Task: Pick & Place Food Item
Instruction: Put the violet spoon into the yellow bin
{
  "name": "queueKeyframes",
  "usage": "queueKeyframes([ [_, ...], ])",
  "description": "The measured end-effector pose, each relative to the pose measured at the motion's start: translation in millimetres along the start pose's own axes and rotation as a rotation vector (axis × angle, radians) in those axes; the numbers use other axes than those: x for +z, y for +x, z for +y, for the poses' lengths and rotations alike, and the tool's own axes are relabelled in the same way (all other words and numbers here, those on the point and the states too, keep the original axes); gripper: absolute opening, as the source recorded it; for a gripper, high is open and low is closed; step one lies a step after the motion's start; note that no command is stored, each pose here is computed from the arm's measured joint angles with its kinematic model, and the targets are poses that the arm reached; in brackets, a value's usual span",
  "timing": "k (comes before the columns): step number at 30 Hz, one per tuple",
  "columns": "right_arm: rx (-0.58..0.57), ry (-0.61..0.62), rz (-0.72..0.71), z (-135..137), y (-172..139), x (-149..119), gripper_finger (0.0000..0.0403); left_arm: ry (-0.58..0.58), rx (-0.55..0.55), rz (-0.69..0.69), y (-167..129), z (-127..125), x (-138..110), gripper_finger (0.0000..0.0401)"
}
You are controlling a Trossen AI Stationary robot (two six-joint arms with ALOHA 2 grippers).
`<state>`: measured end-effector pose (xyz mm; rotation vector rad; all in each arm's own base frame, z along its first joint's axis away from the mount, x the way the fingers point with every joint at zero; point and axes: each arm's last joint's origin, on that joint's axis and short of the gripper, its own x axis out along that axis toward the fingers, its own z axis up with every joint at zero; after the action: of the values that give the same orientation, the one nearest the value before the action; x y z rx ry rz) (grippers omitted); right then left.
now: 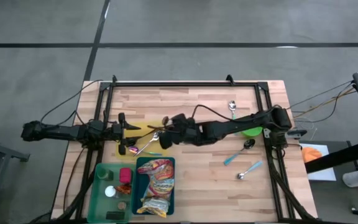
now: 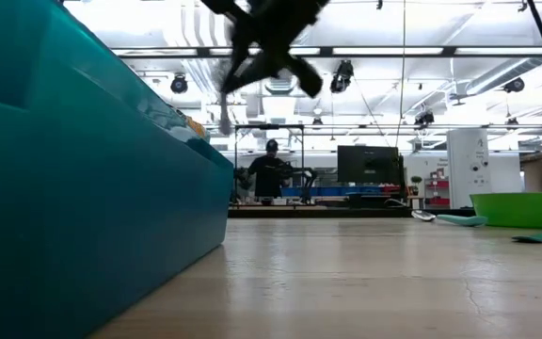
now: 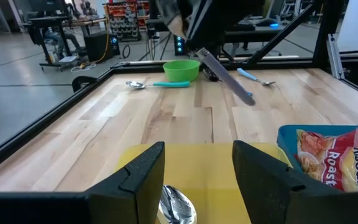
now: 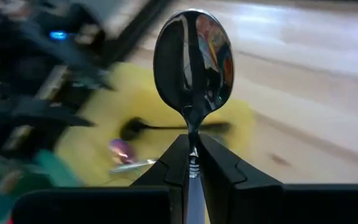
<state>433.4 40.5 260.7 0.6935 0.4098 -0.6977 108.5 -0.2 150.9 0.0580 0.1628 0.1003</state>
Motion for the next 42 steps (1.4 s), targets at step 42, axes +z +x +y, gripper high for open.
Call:
queueKeyframes([
  [42, 0.072, -0.073, 0.122, -20, 85, -51, 0.0025, 0.004, -0.002, 0.026, 2, 0, -2, 0.0189],
])
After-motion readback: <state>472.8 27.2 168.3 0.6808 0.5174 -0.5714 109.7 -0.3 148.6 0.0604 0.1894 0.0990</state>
